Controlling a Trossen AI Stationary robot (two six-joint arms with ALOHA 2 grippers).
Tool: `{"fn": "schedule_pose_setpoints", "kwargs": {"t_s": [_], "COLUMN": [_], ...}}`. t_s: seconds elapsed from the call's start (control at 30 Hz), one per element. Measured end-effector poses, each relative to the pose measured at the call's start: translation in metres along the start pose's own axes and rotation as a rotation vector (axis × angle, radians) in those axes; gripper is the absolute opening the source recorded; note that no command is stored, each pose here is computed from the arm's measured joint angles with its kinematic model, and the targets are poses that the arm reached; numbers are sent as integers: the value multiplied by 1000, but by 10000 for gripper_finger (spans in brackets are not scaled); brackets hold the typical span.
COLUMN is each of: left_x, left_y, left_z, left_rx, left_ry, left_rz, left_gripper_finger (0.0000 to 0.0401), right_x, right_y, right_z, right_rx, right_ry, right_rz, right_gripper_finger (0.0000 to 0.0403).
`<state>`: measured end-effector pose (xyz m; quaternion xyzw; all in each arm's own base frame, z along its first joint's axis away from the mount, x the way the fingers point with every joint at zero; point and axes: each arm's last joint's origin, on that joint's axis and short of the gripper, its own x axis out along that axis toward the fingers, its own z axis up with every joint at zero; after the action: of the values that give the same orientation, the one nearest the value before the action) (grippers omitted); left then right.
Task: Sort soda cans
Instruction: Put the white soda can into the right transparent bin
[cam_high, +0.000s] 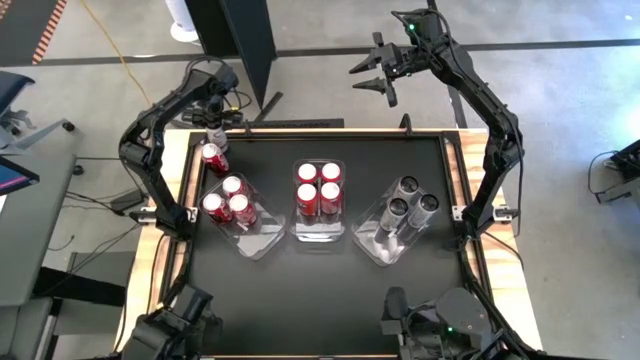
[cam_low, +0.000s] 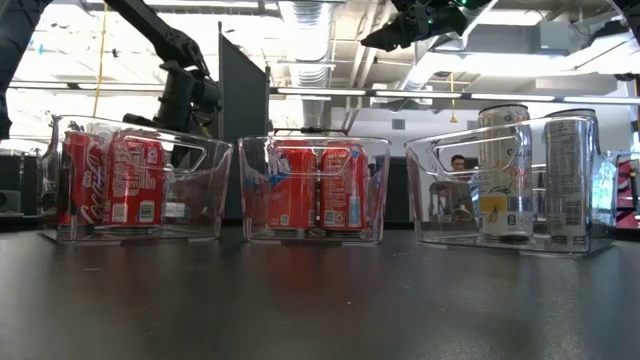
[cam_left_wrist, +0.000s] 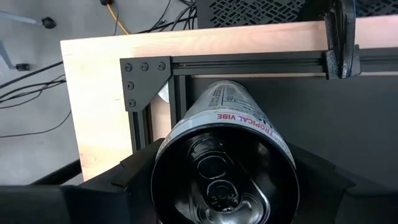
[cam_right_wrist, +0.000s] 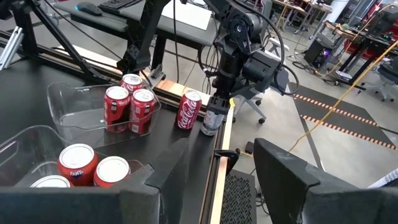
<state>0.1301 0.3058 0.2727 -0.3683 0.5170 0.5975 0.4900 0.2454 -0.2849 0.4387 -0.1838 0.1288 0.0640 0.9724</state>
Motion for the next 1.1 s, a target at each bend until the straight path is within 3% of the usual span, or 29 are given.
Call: {"fn": "schedule_pose_setpoints", "kwargs": {"t_s": [0.57,1.1], "left_x": [-6,-61], "left_y": [-7,-10], "left_z": [-7,-41], "left_rx": [55,171], "left_ry": [11,-130], "left_rz": [-5,-69], "left_gripper_finger": [261,261], "right_x": [0,0], "right_y": [0,0], "right_z": [0,-1], "right_rx": [0,14], "right_ry": [0,8], "right_rz": [-1,-2], "right_gripper_finger": [199,199]}}
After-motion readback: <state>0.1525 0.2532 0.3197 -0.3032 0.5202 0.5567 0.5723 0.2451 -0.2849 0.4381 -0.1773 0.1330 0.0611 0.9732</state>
